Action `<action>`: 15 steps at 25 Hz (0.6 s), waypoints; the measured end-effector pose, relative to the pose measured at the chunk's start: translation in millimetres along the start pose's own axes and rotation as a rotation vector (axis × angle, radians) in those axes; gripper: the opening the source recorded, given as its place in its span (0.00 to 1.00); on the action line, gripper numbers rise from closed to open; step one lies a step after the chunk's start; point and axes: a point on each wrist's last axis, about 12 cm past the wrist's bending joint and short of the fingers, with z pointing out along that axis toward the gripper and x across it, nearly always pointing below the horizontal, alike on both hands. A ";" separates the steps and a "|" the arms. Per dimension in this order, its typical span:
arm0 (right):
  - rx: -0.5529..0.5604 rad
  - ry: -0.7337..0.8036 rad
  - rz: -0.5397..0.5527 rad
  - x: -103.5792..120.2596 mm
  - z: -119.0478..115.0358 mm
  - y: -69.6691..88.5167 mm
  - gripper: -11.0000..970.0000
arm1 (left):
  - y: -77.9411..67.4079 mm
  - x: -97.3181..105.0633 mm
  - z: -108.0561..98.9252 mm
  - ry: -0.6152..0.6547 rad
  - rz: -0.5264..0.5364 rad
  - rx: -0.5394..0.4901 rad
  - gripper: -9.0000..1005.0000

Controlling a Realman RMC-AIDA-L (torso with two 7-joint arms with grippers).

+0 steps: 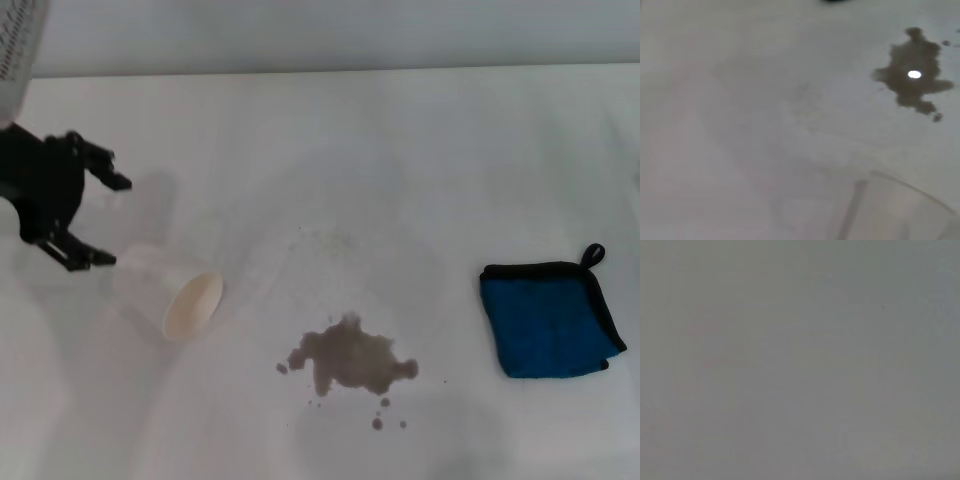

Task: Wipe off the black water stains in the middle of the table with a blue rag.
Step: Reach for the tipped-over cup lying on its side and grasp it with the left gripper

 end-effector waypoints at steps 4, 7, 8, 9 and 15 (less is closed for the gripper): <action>0.001 0.005 0.005 1.6 -1.6 0.4 0.89 | -1.3 -1.2 8.9 -0.002 0.015 0.027 0.88; 0.002 0.009 0.008 2.6 -2.5 0.7 0.89 | -2.5 -2.3 16.4 -0.013 0.035 0.045 0.88; 0.002 0.010 0.008 2.8 -2.8 0.7 0.89 | -2.5 -2.5 18.2 -0.014 0.041 0.047 0.88; 0.002 0.010 0.009 3.1 -3.1 0.7 0.89 | -2.7 -2.7 20.5 -0.015 0.050 0.050 0.88; 0.004 0.011 0.007 3.6 -5.2 -0.7 0.89 | -2.0 -7.1 35.0 -0.026 0.095 0.066 0.88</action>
